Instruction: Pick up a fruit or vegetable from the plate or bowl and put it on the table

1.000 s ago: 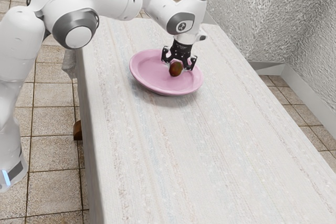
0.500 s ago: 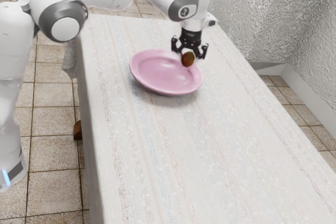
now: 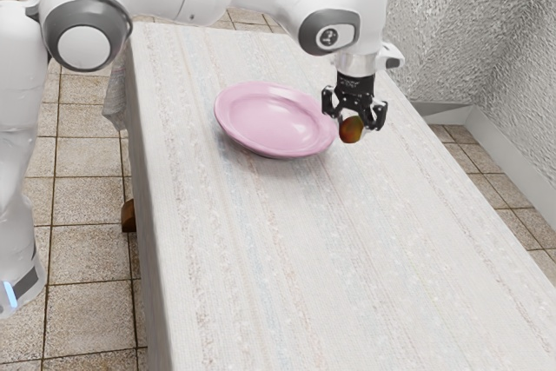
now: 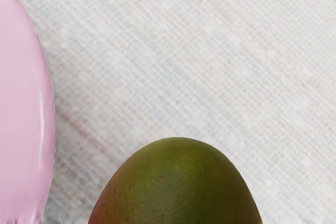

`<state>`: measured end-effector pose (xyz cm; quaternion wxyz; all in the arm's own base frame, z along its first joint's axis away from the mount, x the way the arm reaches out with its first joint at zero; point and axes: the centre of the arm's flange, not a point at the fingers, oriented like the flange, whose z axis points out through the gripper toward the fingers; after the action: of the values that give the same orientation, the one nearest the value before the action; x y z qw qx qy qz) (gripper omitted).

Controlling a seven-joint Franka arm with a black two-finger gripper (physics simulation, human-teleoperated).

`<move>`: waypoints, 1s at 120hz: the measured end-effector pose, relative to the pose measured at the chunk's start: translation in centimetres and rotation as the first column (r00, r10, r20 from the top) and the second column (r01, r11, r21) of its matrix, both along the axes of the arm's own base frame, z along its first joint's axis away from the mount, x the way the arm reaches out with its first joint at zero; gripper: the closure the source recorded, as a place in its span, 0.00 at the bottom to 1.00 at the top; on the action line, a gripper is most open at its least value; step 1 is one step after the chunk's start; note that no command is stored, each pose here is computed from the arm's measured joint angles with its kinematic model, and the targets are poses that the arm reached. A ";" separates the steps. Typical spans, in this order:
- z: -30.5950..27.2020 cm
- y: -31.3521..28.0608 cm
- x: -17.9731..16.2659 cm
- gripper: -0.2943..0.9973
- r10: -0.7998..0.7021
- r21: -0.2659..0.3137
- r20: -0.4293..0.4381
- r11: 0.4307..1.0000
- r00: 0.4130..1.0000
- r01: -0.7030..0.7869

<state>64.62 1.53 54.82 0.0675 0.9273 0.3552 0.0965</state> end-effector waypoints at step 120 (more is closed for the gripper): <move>-3.4 -11.5 1.5 0.24 -0.193 -0.053 0.039 0.979 0.981 0.194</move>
<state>66.11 -9.96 51.46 0.1087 0.9535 0.2647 0.0950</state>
